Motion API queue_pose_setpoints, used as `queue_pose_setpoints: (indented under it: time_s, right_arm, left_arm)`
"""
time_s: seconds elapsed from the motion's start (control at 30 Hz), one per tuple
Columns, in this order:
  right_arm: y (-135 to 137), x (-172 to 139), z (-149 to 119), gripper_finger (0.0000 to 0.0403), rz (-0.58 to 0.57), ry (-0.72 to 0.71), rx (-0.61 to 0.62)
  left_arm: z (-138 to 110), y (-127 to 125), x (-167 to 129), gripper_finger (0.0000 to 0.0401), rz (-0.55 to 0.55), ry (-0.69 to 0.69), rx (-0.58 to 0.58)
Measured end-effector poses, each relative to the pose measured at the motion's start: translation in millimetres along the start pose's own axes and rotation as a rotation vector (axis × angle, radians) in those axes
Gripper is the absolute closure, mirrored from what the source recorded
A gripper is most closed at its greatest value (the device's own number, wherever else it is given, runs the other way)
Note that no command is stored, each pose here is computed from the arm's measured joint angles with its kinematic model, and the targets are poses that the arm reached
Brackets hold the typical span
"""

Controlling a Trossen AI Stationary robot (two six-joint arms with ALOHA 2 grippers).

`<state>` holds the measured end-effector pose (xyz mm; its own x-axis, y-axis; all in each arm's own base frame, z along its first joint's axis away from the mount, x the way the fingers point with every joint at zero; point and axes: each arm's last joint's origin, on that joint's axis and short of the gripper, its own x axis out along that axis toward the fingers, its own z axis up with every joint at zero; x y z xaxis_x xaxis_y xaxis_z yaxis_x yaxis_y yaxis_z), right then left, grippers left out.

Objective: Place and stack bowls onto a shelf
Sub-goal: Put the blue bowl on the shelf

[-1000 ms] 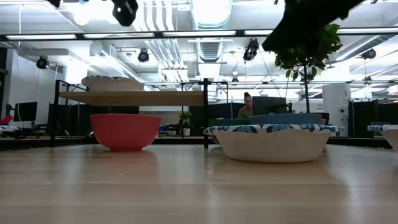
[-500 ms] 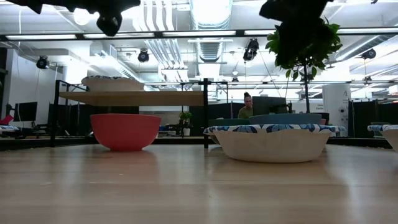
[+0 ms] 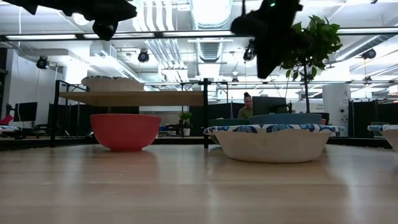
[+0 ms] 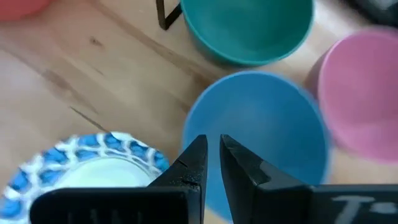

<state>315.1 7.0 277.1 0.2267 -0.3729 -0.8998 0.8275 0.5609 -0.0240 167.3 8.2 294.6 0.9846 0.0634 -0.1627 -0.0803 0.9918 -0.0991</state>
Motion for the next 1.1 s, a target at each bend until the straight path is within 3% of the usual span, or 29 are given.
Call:
queue_pose_setpoints:
  time_s: [0.2,0.47,0.63,0.83,1.1]
  right_arm:
    - [8.8,27.9,16.9,0.0320,0.043,0.186,0.024]
    - [12.2,71.7,23.1,0.0231,-0.053,0.252,0.022]
    - [15.6,86.3,20.9,0.0210,-0.083,0.275,0.015]
    - [19.6,101.8,17.1,0.0228,-0.122,0.288,0.014]
    - [20.0,100.5,18.2,0.0344,-0.115,0.275,0.044]
  left_arm:
    - [-0.2,0.1,-2.2,0.0365,0.000,0.004,0.009]
    - [-0.4,0.1,-2.7,0.0365,0.001,0.006,0.009]
    - [-0.5,0.1,-2.4,0.0365,0.001,0.007,0.017]
    - [-0.4,0.1,-2.4,0.0365,0.001,0.006,0.017]
    - [-0.3,0.1,-1.9,0.0365,0.001,0.006,0.017]
